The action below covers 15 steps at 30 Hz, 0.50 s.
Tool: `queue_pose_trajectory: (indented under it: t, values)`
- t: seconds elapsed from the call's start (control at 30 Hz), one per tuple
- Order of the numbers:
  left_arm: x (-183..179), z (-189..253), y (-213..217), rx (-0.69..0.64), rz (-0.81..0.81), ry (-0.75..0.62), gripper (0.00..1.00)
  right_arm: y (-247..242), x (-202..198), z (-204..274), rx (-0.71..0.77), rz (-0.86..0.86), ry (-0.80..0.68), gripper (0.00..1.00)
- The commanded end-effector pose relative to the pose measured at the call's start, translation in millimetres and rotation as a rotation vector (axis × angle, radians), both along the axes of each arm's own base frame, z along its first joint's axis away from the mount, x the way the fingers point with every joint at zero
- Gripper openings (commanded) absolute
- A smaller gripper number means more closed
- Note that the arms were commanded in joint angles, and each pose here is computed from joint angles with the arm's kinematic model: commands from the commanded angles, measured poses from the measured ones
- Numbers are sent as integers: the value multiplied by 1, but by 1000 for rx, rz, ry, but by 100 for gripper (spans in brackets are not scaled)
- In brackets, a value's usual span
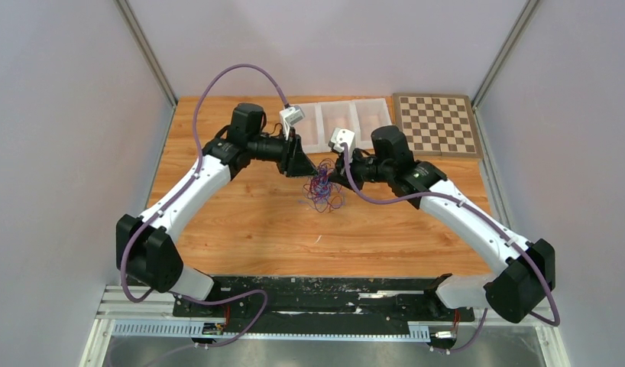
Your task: Untangle the cables
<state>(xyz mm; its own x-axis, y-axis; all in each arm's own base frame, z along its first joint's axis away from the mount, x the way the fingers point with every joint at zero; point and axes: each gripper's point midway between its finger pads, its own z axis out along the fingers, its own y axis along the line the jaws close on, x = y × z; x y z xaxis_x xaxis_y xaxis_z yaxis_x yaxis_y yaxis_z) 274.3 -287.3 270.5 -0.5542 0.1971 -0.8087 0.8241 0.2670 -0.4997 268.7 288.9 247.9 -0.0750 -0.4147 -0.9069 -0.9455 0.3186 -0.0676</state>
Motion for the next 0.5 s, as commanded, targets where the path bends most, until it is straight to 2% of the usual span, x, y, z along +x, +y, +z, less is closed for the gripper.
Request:
queue_pose_trajectory:
  t: [0.0, 0.1, 0.2, 0.27, 0.3, 0.33, 0.4, 0.47]
  values:
    - [-20, -2, -2, -43, -71, 48, 54, -7, 2, 9, 6, -27, -61, 0]
    - [-25, -6, -9, -60, -90, 68, 59, -7, 3, 9, 10, -33, -59, 0]
    - [-28, -17, -14, -48, -113, 100, 56, -8, 5, 12, 12, -48, -67, 0]
    - [-26, -24, -14, -31, -101, 110, 35, -8, 4, 14, 16, -48, -68, 0]
    - [-22, -27, -10, -15, -78, 107, 17, -10, 4, 14, 13, -56, -71, 0]
    - [-20, -26, -7, -12, -65, 102, 4, -14, 5, 12, 1, -71, -78, 0]
    - [-11, -20, 4, -16, -9, 86, 0, -28, 11, 1, -48, -117, -86, 0]
    - [0, -15, 23, -24, 61, 88, 0, -54, 19, -20, -128, -187, -78, 0]
